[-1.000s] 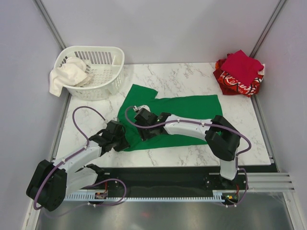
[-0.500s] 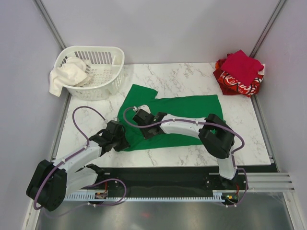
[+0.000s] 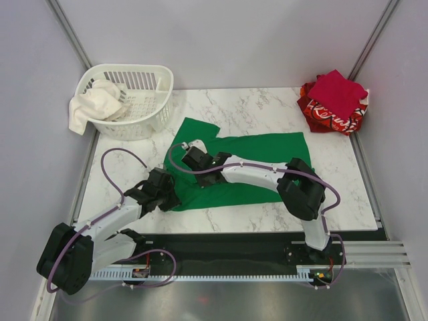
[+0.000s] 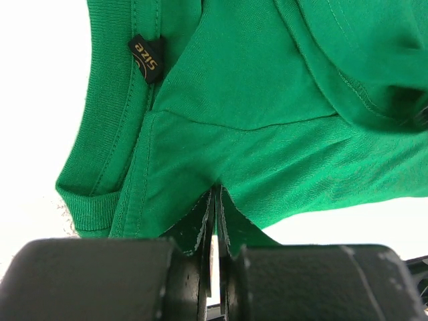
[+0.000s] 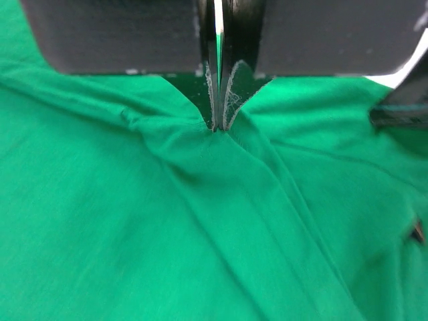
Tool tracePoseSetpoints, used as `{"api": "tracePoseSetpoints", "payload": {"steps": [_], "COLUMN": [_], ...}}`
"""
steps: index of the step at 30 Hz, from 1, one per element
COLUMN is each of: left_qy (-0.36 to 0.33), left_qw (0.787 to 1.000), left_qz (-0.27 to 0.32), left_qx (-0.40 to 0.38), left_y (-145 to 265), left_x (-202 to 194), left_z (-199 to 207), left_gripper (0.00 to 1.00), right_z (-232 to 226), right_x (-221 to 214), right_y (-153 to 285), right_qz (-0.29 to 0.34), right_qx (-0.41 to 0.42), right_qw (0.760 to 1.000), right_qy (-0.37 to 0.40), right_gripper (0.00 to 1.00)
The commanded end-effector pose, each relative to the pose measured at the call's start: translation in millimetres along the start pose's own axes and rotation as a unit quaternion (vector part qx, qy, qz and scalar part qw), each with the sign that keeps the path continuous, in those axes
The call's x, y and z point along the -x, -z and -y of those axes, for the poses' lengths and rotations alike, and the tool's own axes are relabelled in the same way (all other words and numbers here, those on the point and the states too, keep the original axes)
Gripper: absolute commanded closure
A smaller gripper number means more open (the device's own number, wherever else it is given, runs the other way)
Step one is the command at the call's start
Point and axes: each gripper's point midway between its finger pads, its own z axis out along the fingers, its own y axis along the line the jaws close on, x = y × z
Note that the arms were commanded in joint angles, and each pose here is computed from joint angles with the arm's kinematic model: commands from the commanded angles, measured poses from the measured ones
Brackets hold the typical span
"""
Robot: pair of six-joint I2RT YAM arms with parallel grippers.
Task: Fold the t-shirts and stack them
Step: Fold the tshirt
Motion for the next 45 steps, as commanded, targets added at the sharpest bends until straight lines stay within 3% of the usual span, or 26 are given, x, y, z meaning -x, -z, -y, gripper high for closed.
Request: {"api": "tracePoseSetpoints", "payload": {"steps": [1,10,18,20,21,22,25,31,34,40,45], "left_qy": [0.013,0.013,0.014,0.015,0.015,0.015,0.015,0.012,0.011,0.009,0.008], "left_qw": [1.000,1.000,1.000,1.000,1.000,1.000,1.000,1.000,1.000,1.000,1.000], "left_qz": [0.021,0.020,0.020,0.019,0.019,0.020,0.020,0.018,0.018,0.015,0.014], "left_qx": [-0.004,-0.002,0.000,-0.001,-0.001,0.000,-0.001,0.001,0.002,0.004,0.004], "left_y": [-0.7,-1.2,-1.5,-1.5,-1.5,-1.5,-1.3,-1.0,-0.6,-0.6,-0.1], "left_x": [7.9,8.5,8.8,8.8,8.8,9.0,9.3,9.1,9.7,9.5,10.3], "left_z": [3.9,4.1,4.1,4.6,4.6,4.5,5.2,4.7,4.8,4.9,6.1], "left_gripper": [0.92,0.92,0.93,0.93,0.93,0.93,0.93,0.93,0.94,0.94,0.94], "right_z": [22.0,79.9,101.6,103.2,103.4,104.0,109.4,147.5,167.1,203.2,207.2], "right_x": [33.9,52.1,56.7,57.1,60.6,63.2,73.6,94.3,80.5,18.0,-45.0], "right_y": [-3.9,-40.4,-61.7,-63.9,-62.4,-60.4,-50.8,-4.1,21.6,55.5,43.5], "right_qz": [0.026,0.008,-0.003,-0.006,-0.003,0.000,0.015,0.058,0.066,0.086,0.060], "right_qx": [-0.019,-0.044,-0.045,-0.041,-0.039,-0.039,-0.046,-0.125,-0.136,-0.136,-0.028], "right_qw": [0.999,0.996,0.995,0.995,0.995,0.995,0.995,0.986,0.982,0.973,0.967], "right_qy": [-0.022,-0.072,-0.092,-0.089,-0.088,-0.087,-0.092,-0.092,-0.110,-0.166,-0.245], "right_gripper": [1.00,0.96,0.91,0.75,0.62,0.39,0.22,0.15,0.15,0.14,0.16]}}
